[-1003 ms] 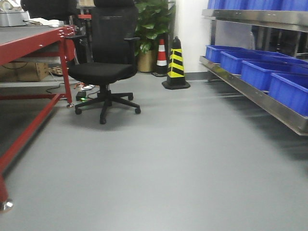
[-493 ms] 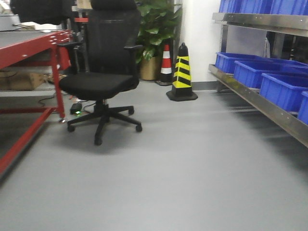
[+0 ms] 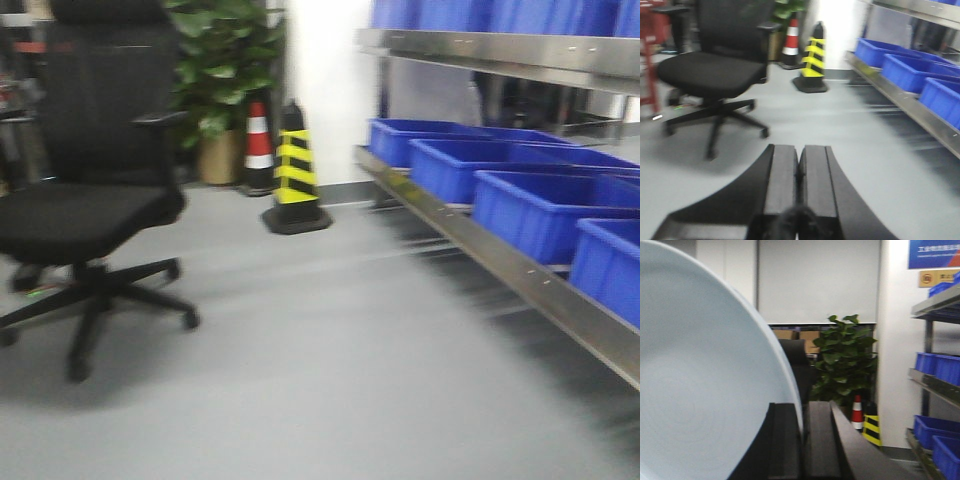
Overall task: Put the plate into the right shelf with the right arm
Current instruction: 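Drive the base to the shelf of blue bins holding the plate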
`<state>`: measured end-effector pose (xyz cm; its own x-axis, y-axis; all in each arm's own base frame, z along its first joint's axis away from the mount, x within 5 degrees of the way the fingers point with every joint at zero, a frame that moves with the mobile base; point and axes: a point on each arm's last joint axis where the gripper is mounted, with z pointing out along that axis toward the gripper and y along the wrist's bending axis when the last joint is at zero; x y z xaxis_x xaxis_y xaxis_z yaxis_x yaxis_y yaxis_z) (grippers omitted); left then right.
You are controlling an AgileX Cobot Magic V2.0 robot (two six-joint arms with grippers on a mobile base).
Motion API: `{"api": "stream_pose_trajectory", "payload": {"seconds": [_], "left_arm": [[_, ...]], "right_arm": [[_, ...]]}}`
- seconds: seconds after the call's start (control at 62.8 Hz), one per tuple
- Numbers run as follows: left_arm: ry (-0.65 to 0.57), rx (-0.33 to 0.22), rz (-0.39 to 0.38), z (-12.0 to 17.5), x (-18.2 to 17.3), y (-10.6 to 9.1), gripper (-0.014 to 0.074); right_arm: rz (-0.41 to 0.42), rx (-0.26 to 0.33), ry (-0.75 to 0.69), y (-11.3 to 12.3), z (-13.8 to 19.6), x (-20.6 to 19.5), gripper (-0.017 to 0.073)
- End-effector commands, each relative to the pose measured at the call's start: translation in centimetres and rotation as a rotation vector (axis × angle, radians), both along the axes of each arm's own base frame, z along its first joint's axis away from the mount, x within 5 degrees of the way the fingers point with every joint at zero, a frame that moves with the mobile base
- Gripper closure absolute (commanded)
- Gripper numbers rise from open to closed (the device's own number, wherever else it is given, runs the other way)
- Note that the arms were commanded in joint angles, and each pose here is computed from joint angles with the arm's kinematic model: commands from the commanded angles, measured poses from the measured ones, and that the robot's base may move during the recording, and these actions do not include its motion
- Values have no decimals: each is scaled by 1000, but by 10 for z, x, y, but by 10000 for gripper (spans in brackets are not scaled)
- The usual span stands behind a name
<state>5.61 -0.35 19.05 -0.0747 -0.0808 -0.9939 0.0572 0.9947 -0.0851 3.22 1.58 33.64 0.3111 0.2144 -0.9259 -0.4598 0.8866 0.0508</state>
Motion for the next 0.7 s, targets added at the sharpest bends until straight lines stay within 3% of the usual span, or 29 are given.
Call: {"api": "stream_pose_trajectory", "payload": {"seconds": [0.0,0.684], "left_arm": [[-77,-13,-7,4,0,0,640],[-77,-13,-7,4,0,0,640]], "right_arm": [[-15,44,-103,-3,16,-4,505],[-15,44,-103,-3,16,-4,505]]}}
